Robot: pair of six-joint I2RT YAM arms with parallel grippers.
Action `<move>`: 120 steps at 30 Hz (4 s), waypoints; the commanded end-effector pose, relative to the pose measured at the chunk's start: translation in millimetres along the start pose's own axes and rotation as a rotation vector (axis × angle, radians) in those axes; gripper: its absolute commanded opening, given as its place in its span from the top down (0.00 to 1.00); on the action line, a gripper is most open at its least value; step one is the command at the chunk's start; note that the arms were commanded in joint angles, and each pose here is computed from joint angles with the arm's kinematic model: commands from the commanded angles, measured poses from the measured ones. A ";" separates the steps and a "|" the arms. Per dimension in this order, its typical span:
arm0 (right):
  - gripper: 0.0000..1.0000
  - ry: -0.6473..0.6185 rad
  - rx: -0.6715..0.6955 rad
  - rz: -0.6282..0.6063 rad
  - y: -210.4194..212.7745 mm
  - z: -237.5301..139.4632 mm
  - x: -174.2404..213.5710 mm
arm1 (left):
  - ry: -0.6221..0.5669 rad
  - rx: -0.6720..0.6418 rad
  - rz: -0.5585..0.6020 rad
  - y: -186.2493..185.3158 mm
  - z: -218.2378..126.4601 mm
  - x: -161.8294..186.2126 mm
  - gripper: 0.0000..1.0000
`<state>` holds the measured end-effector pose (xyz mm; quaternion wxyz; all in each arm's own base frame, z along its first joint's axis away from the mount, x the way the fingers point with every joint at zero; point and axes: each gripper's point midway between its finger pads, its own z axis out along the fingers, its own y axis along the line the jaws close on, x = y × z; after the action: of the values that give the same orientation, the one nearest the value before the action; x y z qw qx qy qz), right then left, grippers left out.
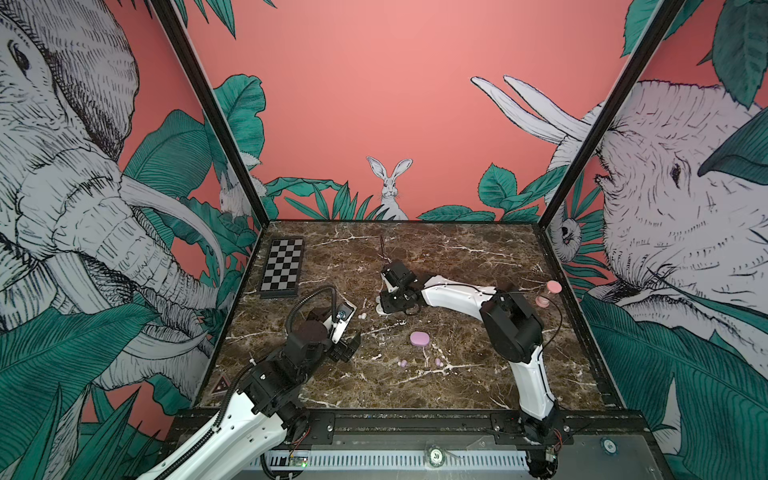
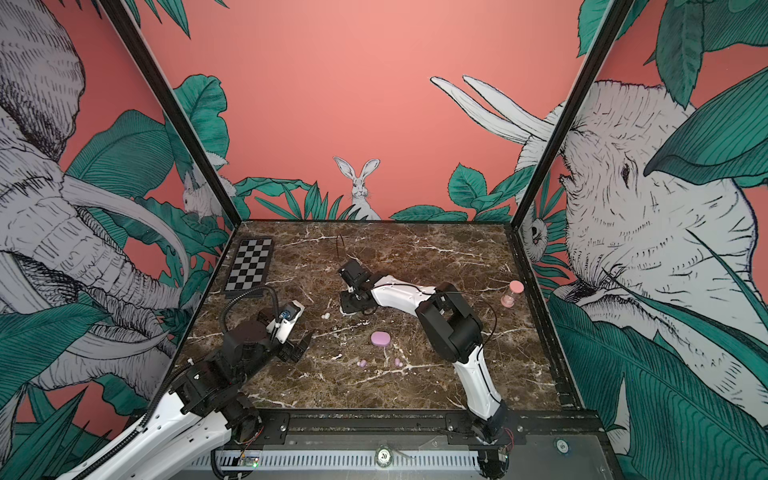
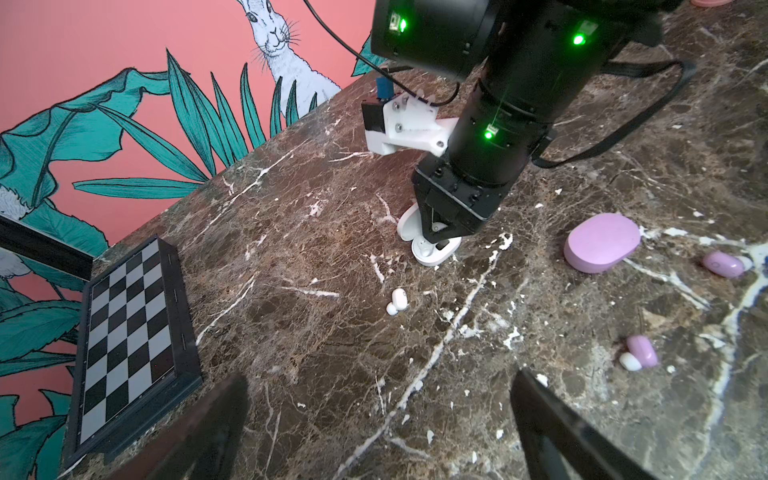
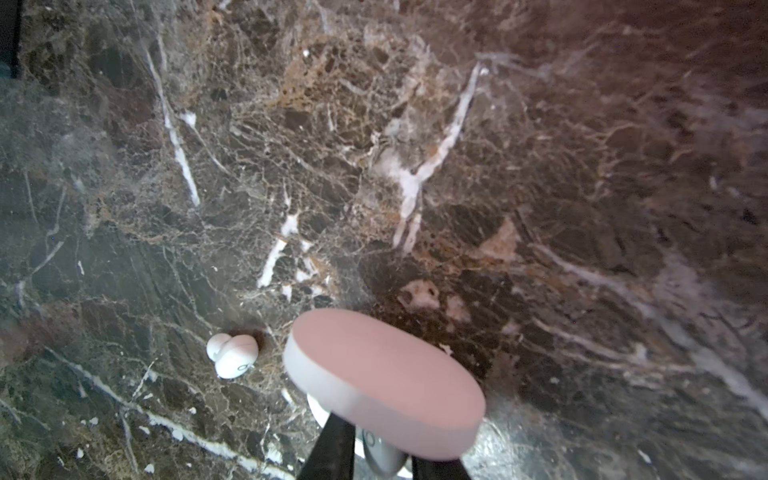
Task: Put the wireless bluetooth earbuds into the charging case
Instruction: 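Lower the held white earbud into a slot of the open white case, then open the right gripper and lift it away from the seated earbud, then move the open right gripper over the other loose white earbud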
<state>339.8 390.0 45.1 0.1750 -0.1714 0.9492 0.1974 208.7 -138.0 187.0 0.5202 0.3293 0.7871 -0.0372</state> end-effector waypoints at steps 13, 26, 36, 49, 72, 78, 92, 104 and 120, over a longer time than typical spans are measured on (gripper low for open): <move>0.75 -0.046 -0.002 0.017 0.5 -20.8 -7.9 | -0.017 0.001 0.008 -0.5 0.2 -3.0 0.01; 0.74 -0.055 0.002 0.018 -0.1 -24.5 -8.1 | -0.017 0.000 0.009 -0.2 -0.1 -3.1 0.01; 0.74 -0.064 0.010 0.022 -1.8 -28.6 -8.7 | -0.020 -0.001 0.008 0.1 -0.6 -3.5 0.01; 0.58 -0.089 -0.016 0.067 3.2 -47.7 -10.3 | -0.023 -0.005 0.008 0.9 -1.4 -4.1 0.01; 0.02 -0.113 -0.011 0.468 30.2 -74.0 12.8 | -0.053 -0.147 -0.363 41.5 -40.3 -31.2 0.01; 0.02 -0.069 0.076 0.460 44.7 -72.9 14.7 | 0.020 -0.154 -0.439 39.3 -41.5 -11.6 0.01; 0.07 -0.020 0.133 0.469 64.4 -51.3 8.4 | 0.099 -0.106 -0.284 29.0 -39.0 0.8 0.01; 0.22 0.008 0.134 0.462 70.9 -31.6 7.2 | 0.073 -0.055 -0.230 19.3 -32.1 -2.9 0.01; 0.40 0.043 0.150 0.434 74.8 3.6 11.7 | 0.057 -0.014 -0.203 11.7 -29.9 -3.1 0.01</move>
<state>301.7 449.4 62.4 0.1134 0.0568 0.9782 0.1643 191.4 -115.8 208.5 0.4908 0.2392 0.8345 -0.0740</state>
